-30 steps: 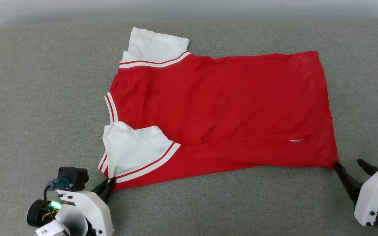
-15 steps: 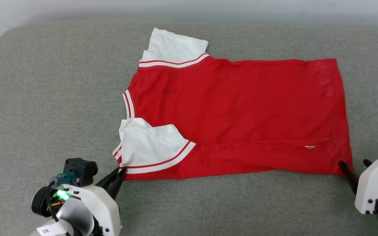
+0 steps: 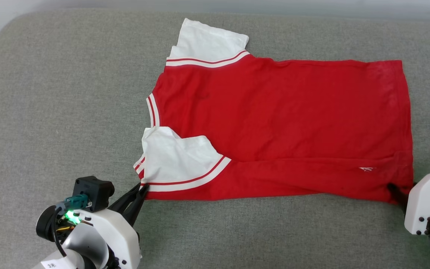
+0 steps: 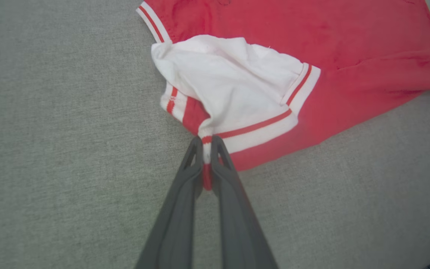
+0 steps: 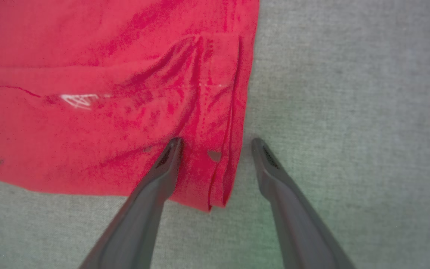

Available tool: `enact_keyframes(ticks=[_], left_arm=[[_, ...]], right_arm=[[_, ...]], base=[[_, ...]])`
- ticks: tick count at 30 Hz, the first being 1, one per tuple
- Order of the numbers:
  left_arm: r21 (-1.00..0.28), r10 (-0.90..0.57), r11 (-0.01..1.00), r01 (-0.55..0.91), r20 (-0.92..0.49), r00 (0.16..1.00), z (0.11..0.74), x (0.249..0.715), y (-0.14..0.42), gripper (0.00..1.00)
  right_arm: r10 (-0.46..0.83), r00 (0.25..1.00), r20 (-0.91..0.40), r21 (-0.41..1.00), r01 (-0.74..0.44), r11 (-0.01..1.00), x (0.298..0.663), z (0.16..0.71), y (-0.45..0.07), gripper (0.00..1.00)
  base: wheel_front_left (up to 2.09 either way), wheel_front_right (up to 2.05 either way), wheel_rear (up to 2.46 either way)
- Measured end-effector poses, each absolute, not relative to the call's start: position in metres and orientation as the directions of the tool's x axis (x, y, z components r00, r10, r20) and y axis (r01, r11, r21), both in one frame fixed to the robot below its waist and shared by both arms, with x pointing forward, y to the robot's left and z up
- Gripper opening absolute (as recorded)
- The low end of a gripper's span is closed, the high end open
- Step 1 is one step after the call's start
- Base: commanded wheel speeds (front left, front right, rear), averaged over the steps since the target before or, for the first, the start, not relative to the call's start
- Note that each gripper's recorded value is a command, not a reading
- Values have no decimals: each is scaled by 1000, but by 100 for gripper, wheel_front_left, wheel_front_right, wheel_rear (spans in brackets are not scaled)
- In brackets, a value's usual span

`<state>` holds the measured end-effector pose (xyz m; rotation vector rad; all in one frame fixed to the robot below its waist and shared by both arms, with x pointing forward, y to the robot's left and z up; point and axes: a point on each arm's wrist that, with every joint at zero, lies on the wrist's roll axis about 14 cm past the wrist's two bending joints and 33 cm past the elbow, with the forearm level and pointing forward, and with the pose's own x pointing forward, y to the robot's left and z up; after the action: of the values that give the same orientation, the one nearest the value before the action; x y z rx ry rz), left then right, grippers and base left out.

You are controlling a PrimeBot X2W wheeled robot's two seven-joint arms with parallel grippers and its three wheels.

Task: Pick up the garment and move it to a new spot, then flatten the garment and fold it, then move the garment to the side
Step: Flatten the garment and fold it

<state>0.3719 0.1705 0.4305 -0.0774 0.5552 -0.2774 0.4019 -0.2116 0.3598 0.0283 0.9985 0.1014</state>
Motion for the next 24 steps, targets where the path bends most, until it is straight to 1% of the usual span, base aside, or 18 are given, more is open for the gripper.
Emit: enact_keyframes(ticks=[1, 4, 8, 12, 19, 24], left_arm=[[-147, -279, 960, 237, -513, 812, 429, 372, 171, 0], [-143, -274, 962, 234, -520, 809, 426, 373, 173, 0], [-143, -277, 961, 237, -524, 806, 424, 374, 173, 0], [-140, -275, 961, 238, -523, 806, 425, 373, 174, 0], [-133, -271, 963, 236, -514, 814, 431, 366, 179, 0], [-130, -274, 961, 243, -523, 807, 431, 352, 179, 0]], right_arm=[[105, 528, -842, 79, -73, 994, 401, 358, -210, 0], [123, 499, -858, 96, -78, 992, 399, 353, -206, 0], [118, 503, -856, 92, -75, 993, 401, 351, -209, 0], [126, 528, -840, 107, -65, 992, 404, 356, -209, 0], [102, 572, -814, 88, -51, 995, 406, 377, -224, 0], [91, 581, -809, 73, -55, 996, 399, 394, -233, 0]], base=[[0, 0, 0], [0, 0, 0], [0, 0, 0], [0, 0, 0], [0, 0, 0], [0, 0, 0]])
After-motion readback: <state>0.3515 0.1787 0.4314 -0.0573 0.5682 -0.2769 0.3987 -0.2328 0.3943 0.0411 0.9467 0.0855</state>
